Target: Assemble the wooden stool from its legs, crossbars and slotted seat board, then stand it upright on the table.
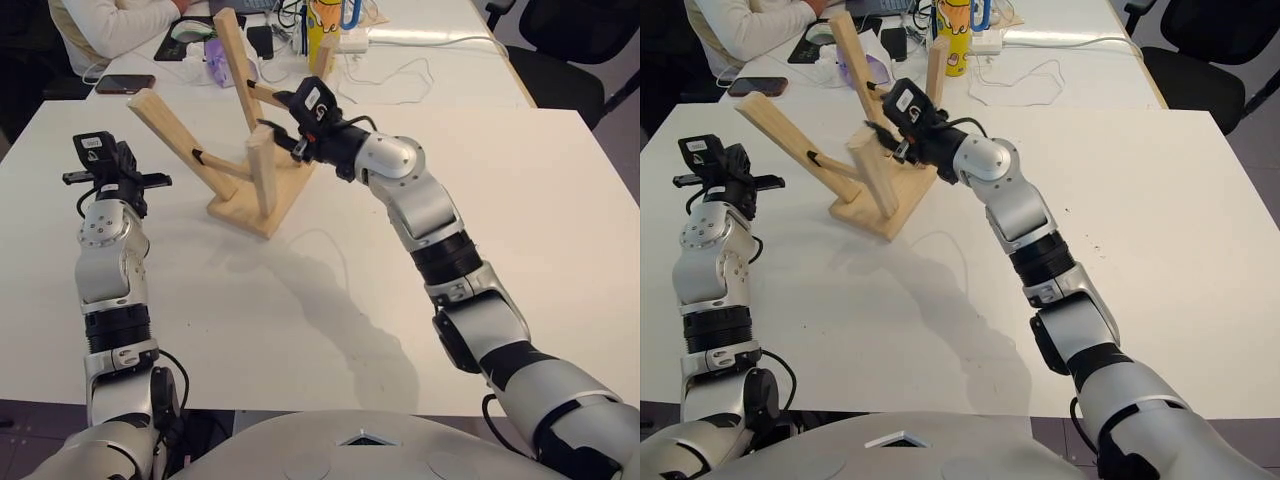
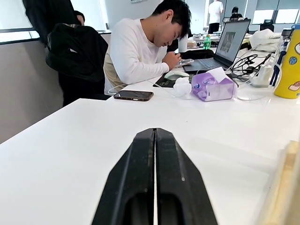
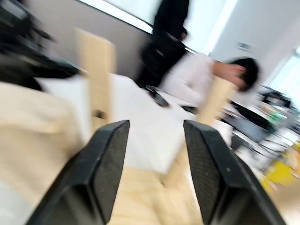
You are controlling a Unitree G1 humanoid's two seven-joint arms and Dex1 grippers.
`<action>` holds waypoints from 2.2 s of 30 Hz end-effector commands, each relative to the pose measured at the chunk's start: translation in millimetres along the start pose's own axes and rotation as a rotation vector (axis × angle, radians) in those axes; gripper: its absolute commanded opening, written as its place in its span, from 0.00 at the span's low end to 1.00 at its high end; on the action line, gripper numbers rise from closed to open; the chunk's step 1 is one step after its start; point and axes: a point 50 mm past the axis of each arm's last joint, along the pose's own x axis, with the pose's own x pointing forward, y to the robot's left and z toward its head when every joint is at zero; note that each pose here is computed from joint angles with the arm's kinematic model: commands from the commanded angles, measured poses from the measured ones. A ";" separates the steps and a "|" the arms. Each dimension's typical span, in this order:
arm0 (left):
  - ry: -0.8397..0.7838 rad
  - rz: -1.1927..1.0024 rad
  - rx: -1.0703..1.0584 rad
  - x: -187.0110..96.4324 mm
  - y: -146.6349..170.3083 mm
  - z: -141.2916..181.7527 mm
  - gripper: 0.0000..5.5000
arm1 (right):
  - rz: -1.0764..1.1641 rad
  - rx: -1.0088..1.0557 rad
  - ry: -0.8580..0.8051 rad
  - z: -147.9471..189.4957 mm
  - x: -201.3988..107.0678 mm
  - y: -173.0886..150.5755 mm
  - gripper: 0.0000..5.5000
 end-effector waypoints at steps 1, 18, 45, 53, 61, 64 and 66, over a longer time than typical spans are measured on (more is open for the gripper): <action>0.028 0.027 0.026 -3.8 6.5 -1.4 0.00 | 0.347 0.130 -0.108 23.3 -12.6 37.0 0.39; 0.104 0.026 0.065 -12.4 6.8 -20.6 0.00 | -0.950 -0.154 0.111 40.9 -90.7 -154.8 0.39; 0.093 -0.049 0.069 0.2 -8.2 -12.4 0.00 | -0.129 -0.181 0.190 -55.0 -32.7 -82.0 0.39; 0.090 -0.034 0.081 0.1 -4.1 -13.6 0.00 | 0.254 0.005 0.088 -50.2 -33.3 -54.9 0.39; 0.095 -0.043 0.069 -2.9 -2.8 -16.9 0.00 | 0.372 0.037 0.148 -53.8 -71.0 -35.3 0.39; 0.089 -0.079 0.062 -4.2 -9.3 -16.1 0.00 | 0.376 0.065 0.147 -49.8 -80.2 -27.6 0.39; 0.087 -0.094 0.066 -5.3 -13.1 -16.0 0.00 | 0.286 0.071 0.129 -48.2 -83.0 -28.6 0.39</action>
